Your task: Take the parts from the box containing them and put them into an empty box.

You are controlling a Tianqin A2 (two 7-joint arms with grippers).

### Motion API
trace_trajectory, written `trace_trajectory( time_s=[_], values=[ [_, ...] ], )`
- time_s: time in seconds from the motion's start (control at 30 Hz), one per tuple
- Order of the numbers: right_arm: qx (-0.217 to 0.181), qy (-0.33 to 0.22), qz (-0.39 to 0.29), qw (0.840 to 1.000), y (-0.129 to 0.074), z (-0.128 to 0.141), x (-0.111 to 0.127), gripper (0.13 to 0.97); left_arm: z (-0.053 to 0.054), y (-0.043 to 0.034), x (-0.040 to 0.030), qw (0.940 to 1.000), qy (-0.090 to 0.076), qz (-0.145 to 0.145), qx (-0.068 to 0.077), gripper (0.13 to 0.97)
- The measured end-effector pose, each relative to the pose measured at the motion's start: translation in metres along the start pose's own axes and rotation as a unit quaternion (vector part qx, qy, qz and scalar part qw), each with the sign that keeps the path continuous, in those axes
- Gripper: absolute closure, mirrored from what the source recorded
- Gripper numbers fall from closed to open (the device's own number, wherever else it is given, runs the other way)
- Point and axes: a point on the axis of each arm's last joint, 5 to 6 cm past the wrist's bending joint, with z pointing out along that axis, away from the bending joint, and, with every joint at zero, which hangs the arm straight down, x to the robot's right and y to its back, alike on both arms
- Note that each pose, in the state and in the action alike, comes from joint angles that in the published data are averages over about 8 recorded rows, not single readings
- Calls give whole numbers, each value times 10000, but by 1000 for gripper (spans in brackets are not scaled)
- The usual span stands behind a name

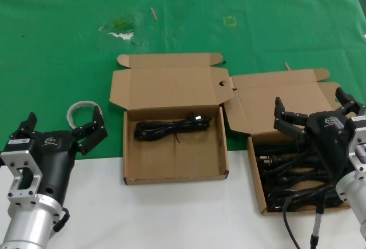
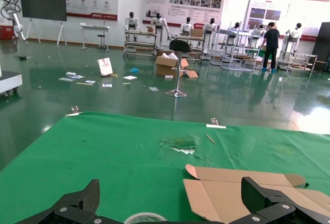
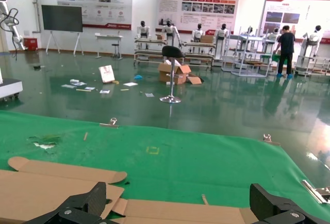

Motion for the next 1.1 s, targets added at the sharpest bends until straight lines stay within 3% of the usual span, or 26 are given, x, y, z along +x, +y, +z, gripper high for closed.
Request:
trace_trajectory(
  time_s=[1.1],
  values=[
    [0, 0, 0, 10000, 0, 0, 0, 130, 0, 0, 0, 10000, 0, -2, 0, 132]
  ],
)
